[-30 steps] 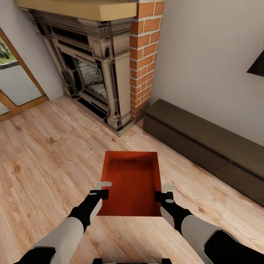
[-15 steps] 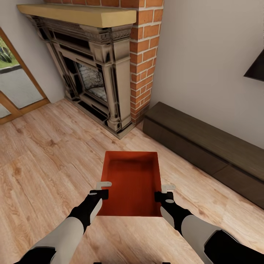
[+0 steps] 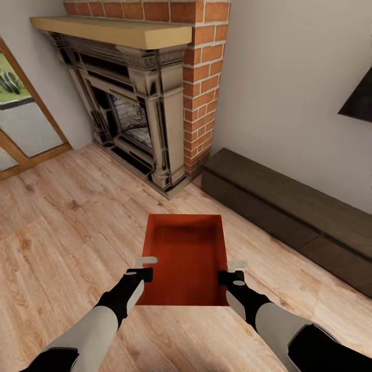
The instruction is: Move the two storage containers from the living room to the garage. In the garage, place one container on the floor and stack the other container on top of it (either order is fine).
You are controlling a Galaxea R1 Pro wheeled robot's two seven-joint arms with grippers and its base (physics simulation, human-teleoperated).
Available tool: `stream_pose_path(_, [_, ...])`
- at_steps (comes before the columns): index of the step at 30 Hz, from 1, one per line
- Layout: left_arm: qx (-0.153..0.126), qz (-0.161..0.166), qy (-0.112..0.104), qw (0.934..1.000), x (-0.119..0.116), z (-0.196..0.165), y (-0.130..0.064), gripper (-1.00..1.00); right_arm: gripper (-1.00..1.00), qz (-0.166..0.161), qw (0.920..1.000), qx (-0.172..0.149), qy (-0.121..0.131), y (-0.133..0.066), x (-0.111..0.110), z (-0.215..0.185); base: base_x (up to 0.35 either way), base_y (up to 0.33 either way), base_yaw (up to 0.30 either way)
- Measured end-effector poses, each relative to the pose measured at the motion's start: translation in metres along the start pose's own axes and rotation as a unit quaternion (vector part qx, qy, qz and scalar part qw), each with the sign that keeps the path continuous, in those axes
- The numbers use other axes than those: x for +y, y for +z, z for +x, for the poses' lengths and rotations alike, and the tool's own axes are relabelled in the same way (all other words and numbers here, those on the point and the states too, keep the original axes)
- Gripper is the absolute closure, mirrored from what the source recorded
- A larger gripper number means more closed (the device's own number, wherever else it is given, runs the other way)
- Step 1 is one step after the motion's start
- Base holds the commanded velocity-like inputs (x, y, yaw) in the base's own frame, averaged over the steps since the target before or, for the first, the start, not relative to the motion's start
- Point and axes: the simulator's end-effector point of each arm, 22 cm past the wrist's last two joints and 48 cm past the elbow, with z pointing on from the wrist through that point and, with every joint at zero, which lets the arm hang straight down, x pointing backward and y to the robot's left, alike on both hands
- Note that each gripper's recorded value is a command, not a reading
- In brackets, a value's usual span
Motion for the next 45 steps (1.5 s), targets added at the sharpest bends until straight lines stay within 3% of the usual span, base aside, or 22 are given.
stream_pose_path(45, [-0.034, 0.001, -0.003, 0.9994, 0.001, -0.034, -0.031, 1.00, 1.00, 0.002, 0.9994, -0.034, 0.001, -0.026, -0.004, -0.039, 0.000, 0.000, 0.000])
